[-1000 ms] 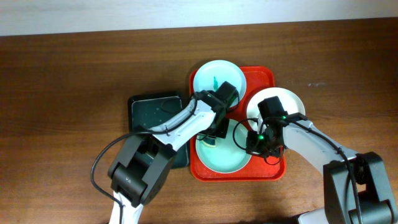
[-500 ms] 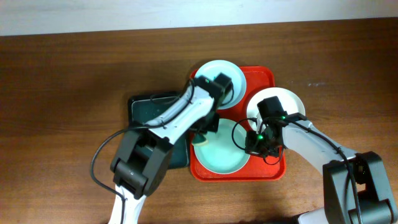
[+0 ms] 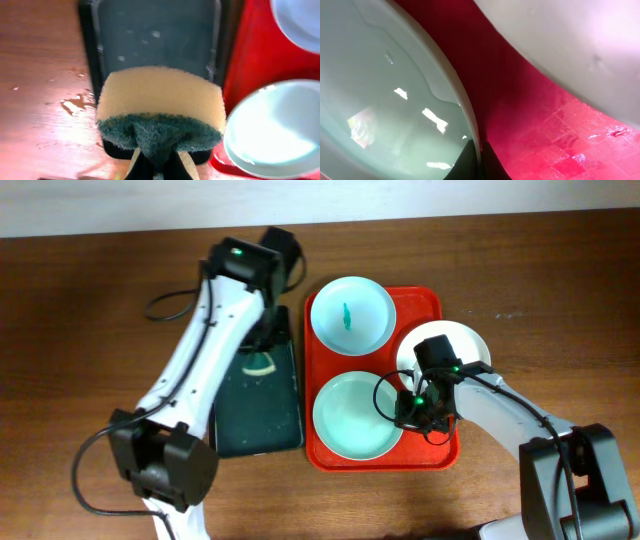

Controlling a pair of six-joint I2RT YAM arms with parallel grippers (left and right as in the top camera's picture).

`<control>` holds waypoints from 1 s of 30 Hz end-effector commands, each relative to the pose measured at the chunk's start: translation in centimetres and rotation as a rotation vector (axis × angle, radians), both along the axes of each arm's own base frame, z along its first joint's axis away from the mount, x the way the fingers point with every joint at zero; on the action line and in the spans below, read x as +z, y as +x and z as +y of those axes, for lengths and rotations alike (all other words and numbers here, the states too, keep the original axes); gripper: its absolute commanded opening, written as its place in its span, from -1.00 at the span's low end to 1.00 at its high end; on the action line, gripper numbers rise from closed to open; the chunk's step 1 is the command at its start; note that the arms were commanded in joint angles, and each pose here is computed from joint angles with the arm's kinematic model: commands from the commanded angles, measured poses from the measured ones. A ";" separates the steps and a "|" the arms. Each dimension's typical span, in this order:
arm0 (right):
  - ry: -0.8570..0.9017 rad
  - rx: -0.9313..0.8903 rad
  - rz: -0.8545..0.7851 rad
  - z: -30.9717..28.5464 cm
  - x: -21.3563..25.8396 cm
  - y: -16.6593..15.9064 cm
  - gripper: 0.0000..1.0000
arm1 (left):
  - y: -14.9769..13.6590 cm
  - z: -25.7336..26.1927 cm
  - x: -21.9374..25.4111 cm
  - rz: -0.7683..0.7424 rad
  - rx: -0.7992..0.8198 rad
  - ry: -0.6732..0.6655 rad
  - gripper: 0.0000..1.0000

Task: Clean dirty plates on tray and stack at the side
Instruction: 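Place sponge on green tray and retract left arm to the side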

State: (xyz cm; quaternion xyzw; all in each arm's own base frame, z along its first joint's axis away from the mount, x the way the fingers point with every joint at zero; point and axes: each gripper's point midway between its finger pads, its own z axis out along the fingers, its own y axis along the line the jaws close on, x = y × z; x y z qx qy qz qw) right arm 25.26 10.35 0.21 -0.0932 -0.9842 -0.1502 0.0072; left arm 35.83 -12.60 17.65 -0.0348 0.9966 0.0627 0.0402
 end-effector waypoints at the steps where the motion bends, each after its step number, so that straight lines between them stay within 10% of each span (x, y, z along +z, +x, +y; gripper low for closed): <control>1: -0.104 0.001 0.031 -2.0 -1.5 -1.1 -0.91 | -0.1 1.0 -2.5 0.017 0.013 0.043 -1.00; 11: -0.101 0.001 0.018 -1.9 -1.5 -0.7 -0.91 | -3.3 1.2 -14.0 0.132 0.007 0.009 -1.00; 16: -0.101 0.000 0.017 -1.9 -1.5 -0.7 -0.89 | -2.8 0.9 -12.8 0.103 0.010 -0.017 0.41; 30: -0.130 0.116 -0.130 -0.5 8.6 3.8 -0.91 | -4.8 13.1 5.1 -0.235 0.342 -0.106 0.99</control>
